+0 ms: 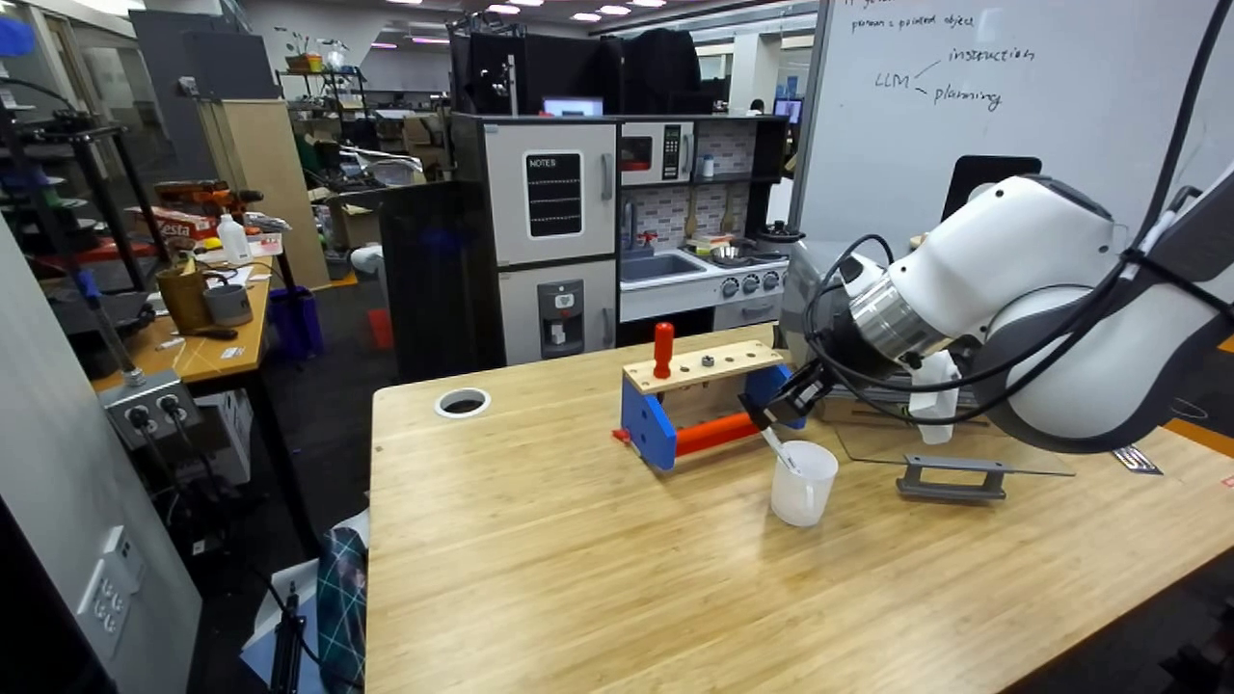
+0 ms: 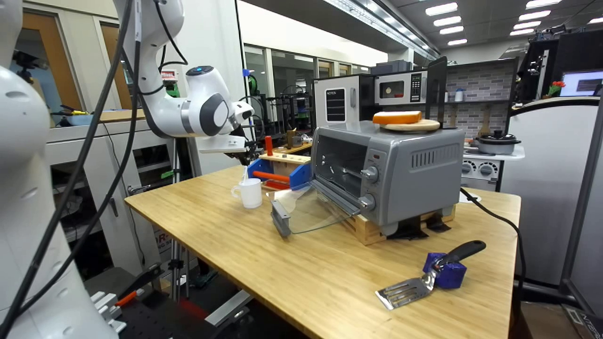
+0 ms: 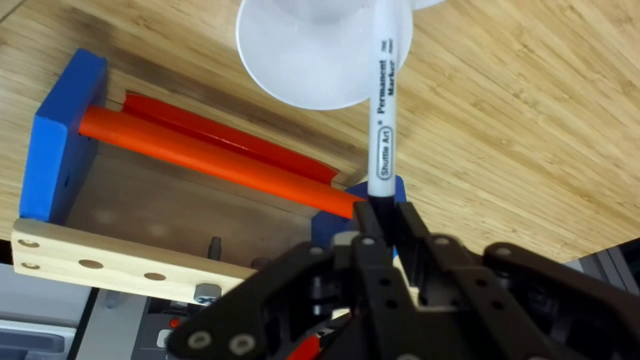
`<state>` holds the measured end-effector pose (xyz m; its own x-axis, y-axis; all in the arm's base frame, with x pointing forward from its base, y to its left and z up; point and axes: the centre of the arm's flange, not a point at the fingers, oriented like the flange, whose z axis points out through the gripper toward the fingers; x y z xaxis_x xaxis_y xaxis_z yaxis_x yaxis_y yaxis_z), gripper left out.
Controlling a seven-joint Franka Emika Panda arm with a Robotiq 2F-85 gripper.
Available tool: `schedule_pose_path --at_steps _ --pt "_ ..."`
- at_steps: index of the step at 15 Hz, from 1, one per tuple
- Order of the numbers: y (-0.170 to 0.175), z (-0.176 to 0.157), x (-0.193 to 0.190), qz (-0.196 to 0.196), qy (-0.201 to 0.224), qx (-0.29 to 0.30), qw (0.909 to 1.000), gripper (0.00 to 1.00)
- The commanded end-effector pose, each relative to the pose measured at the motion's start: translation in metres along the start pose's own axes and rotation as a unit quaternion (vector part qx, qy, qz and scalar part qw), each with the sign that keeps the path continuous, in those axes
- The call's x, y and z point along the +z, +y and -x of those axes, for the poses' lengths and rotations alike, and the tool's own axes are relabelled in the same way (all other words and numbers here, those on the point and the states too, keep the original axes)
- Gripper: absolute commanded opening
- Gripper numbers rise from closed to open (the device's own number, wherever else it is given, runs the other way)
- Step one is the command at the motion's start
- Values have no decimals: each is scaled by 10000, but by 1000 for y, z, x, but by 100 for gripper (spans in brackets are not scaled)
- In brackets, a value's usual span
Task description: Put the marker in the mug
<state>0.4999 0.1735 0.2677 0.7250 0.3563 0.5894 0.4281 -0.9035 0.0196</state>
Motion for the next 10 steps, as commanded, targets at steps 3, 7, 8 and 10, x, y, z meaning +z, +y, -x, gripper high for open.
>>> schedule_pose_path --at_steps 3,7,8,10 --pt "0 6 -2 22 56 140 9999 4" --pt "1 6 -2 31 46 184 9998 4" --pt "2 7 -1 40 36 207 9998 4" --pt "5 8 0 148 -74 319 9994 4"
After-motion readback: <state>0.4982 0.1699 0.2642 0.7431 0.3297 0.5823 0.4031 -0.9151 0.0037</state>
